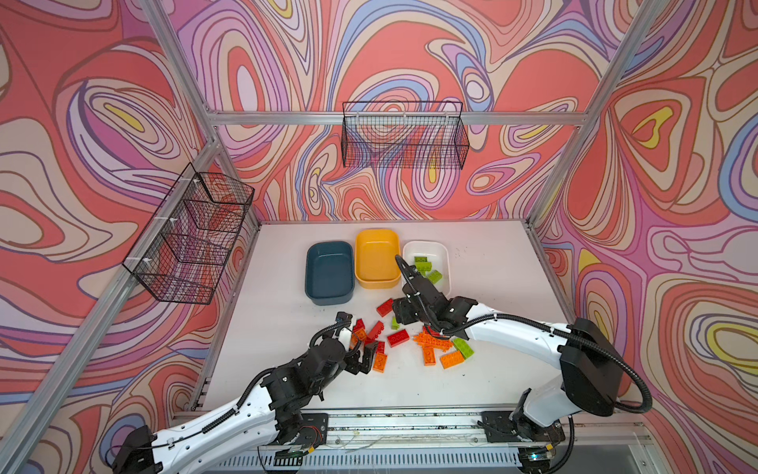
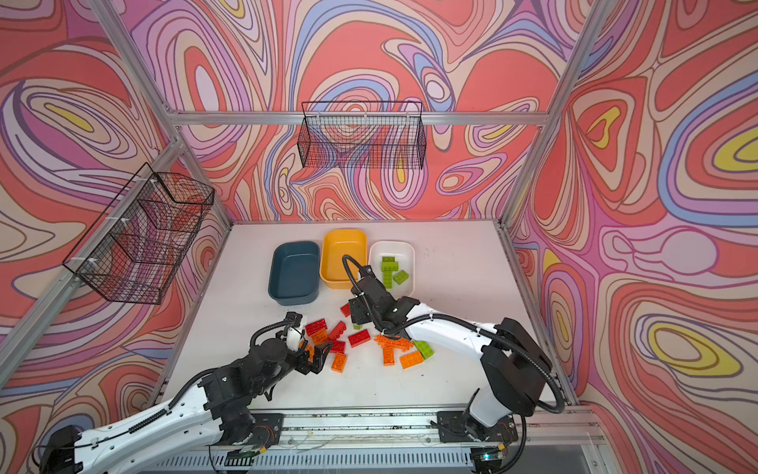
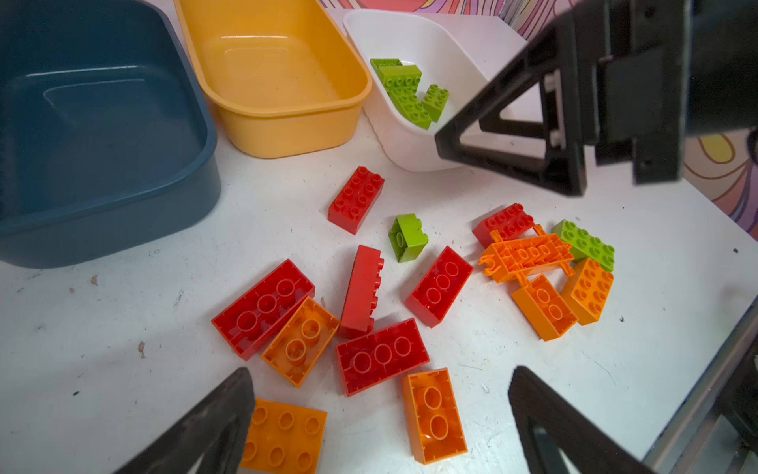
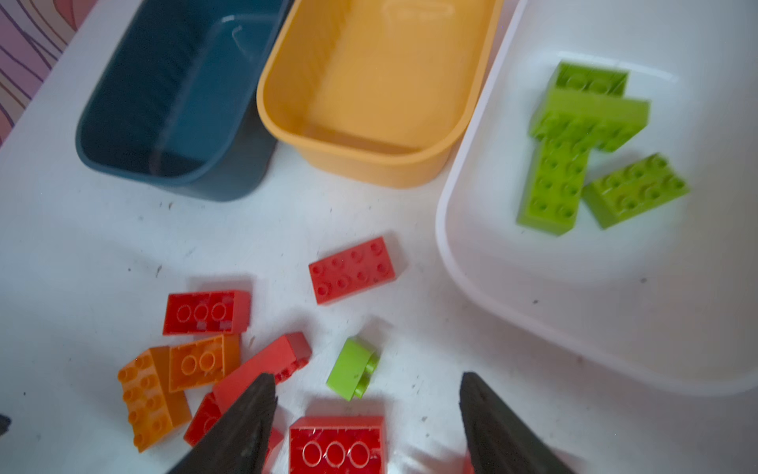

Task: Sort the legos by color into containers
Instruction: 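Open the right gripper, return to the pile, grasp another lime-green brick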

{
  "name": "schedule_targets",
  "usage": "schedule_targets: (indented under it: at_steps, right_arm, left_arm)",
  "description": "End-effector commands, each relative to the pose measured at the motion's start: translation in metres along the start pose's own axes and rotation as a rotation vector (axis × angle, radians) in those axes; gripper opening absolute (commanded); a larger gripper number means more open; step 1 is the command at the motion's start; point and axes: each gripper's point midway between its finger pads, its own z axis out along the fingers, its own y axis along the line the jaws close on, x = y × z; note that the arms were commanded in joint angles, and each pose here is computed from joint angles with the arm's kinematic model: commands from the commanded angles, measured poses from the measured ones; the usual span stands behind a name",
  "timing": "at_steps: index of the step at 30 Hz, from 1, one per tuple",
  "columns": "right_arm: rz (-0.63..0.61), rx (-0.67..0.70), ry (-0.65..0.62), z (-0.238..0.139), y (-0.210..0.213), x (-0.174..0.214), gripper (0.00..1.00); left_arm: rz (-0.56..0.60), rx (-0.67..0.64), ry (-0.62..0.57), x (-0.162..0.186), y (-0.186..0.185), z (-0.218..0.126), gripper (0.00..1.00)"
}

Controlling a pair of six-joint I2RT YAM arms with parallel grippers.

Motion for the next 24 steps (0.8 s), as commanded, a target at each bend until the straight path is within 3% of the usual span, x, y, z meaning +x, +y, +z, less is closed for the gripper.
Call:
schedule_targets:
  at_steps: [1, 17, 24]
  right_arm:
    - [0.085, 0.034, -0.002, 0.013, -0.002, 0.011, 0.72]
    - [0.069, 0.071, 0.102, 0.065, 0.004, 0.038, 0.6]
    - [0.064, 0.079, 0.13, 0.078, 0.005, 0.047, 0.41]
  left_arm:
    - [-0.035, -0.009, -0.008, 0.004, 0.005, -0.004, 1.0]
    - [-0.055, -0.051, -0.077, 0.011, 0.031, -0.027, 1.0]
    - [-0.04, -0.067, -0.06, 0.014, 0.032, -0.023, 1.0]
